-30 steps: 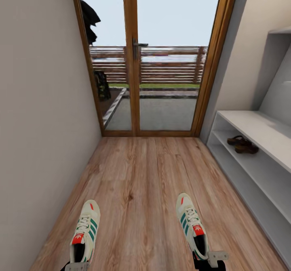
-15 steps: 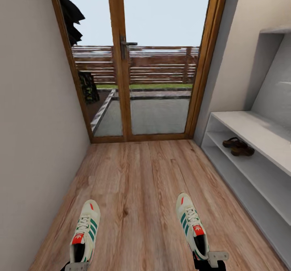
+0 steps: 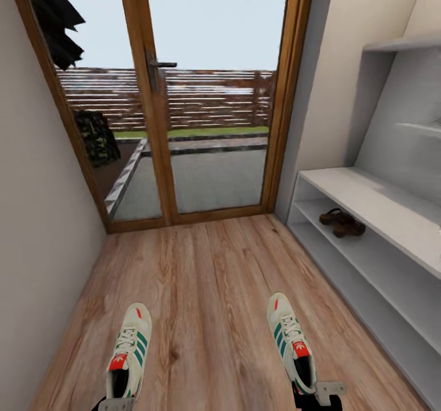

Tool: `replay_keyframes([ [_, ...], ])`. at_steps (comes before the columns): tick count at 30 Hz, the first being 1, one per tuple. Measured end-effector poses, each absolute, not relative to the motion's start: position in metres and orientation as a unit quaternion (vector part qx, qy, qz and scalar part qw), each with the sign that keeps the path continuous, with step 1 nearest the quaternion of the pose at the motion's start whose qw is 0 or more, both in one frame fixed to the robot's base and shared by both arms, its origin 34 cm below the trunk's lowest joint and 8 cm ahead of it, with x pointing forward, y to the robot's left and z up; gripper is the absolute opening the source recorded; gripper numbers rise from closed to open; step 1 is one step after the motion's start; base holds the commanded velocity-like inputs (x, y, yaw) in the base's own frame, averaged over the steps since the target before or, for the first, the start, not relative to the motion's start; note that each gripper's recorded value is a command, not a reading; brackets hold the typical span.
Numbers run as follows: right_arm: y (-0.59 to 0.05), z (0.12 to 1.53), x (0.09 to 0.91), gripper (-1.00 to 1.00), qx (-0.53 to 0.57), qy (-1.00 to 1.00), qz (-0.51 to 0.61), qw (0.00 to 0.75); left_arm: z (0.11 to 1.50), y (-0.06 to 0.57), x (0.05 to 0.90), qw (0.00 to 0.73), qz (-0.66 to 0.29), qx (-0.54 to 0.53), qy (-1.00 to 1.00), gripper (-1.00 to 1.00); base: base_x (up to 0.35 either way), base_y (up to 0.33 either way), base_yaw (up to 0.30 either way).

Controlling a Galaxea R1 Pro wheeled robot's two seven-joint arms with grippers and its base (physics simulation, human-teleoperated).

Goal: Pick up the two gym shoes and the two sandals from the corridor floor and place them onto the hallstand (shoe rack) in the corridor, making sure they are on the rack and not on the floor. Arrange them so the two gym shoes are next to each other and the two sandals are next to each other.

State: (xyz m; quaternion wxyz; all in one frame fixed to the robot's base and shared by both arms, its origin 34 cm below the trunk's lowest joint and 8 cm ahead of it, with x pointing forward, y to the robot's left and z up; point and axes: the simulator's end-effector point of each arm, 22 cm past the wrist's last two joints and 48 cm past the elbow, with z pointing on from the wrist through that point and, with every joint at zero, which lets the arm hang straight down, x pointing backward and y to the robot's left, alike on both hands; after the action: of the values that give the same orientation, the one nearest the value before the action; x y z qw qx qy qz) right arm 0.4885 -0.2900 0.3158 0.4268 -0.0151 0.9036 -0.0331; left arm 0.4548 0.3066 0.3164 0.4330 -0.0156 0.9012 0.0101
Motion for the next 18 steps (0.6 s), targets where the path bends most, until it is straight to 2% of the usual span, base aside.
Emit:
replay_keyframes([
  [8,-0.2899,0.3158,0.4885,-1.00,-0.015,0.904,-0.033,0.427,0.3164,0.3065,0.4549,0.433,0.010,-0.015,0.901,-1.00,0.279,0.159,-0.263],
  [18,-0.2899,0.3156,0.4886,-1.00,-0.015,0.904,-0.033,0.427,0.3162,0.3053,0.4549,0.433,0.008,-0.014,0.901,-1.00,0.029,0.016,-0.263],
])
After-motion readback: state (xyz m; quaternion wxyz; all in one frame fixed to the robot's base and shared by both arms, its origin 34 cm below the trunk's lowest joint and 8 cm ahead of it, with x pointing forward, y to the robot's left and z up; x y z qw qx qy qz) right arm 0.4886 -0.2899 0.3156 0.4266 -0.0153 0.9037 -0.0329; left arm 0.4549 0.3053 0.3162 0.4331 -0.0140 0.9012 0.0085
